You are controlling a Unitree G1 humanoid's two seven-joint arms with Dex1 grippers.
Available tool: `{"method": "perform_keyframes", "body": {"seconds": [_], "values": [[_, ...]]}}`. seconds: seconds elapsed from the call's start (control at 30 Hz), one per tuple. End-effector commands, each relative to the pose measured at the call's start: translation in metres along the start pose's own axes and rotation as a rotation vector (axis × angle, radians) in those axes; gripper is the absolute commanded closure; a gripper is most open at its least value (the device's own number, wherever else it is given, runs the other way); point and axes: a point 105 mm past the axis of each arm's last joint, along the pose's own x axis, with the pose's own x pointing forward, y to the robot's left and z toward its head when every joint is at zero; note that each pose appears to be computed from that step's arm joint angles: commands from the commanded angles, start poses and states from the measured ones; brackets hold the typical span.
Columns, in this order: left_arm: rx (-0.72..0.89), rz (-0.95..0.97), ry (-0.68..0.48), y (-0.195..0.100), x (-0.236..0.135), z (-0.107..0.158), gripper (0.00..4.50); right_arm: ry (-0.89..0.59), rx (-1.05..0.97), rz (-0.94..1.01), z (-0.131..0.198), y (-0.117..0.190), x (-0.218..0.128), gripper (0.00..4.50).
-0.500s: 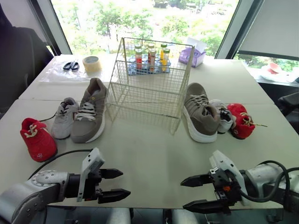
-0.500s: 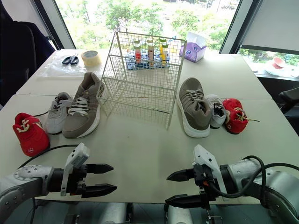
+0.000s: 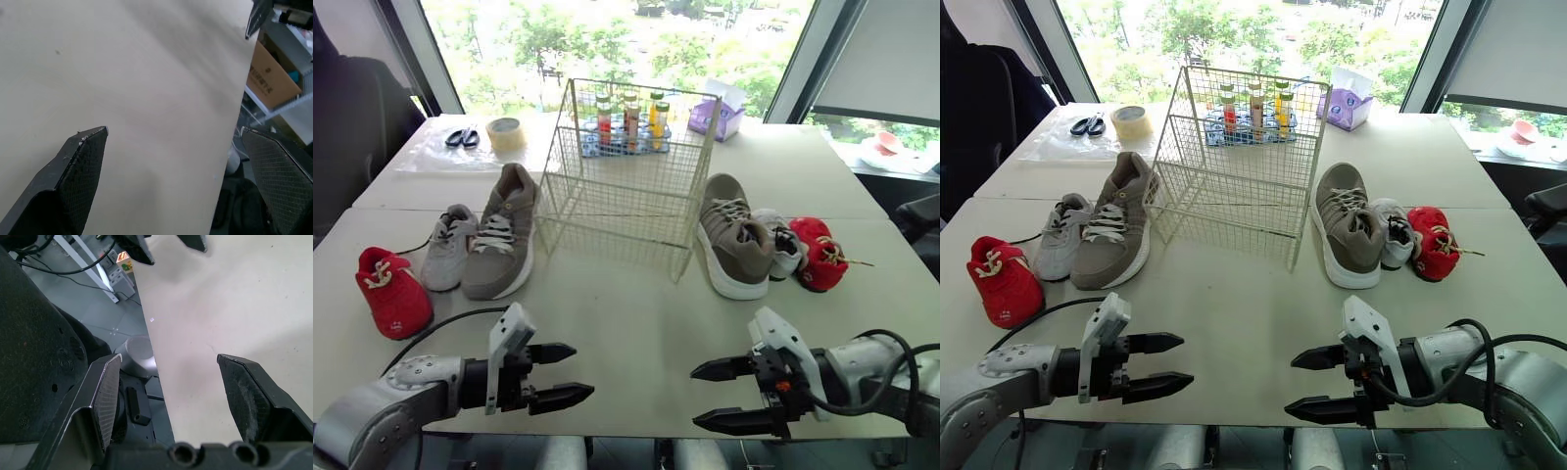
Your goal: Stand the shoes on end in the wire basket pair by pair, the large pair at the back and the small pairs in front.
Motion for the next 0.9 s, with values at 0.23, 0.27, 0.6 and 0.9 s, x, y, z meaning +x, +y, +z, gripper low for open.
{"method": "perform_keyframes", "body": {"seconds": [0.23,0.27,0.6,0.9], "values": [[0.036,-0.019,0.015,-0.001,-0.005,0.000,0.00,0.048,-0.011,-0.038,-0.002,-0.002,-0.005,0.07],[0.041,-0.025,0.021,-0.001,-0.005,0.000,0.00,0.054,-0.008,-0.037,-0.003,-0.001,-0.006,0.07],[0.210,-0.072,0.005,0.019,0.002,0.039,0.00,0.028,-0.237,-0.190,0.093,-0.026,-0.056,0.07],[0.410,-0.082,-0.099,0.005,-0.034,0.143,0.00,0.113,-0.477,-0.253,0.191,-0.048,-0.051,0.07]]}}
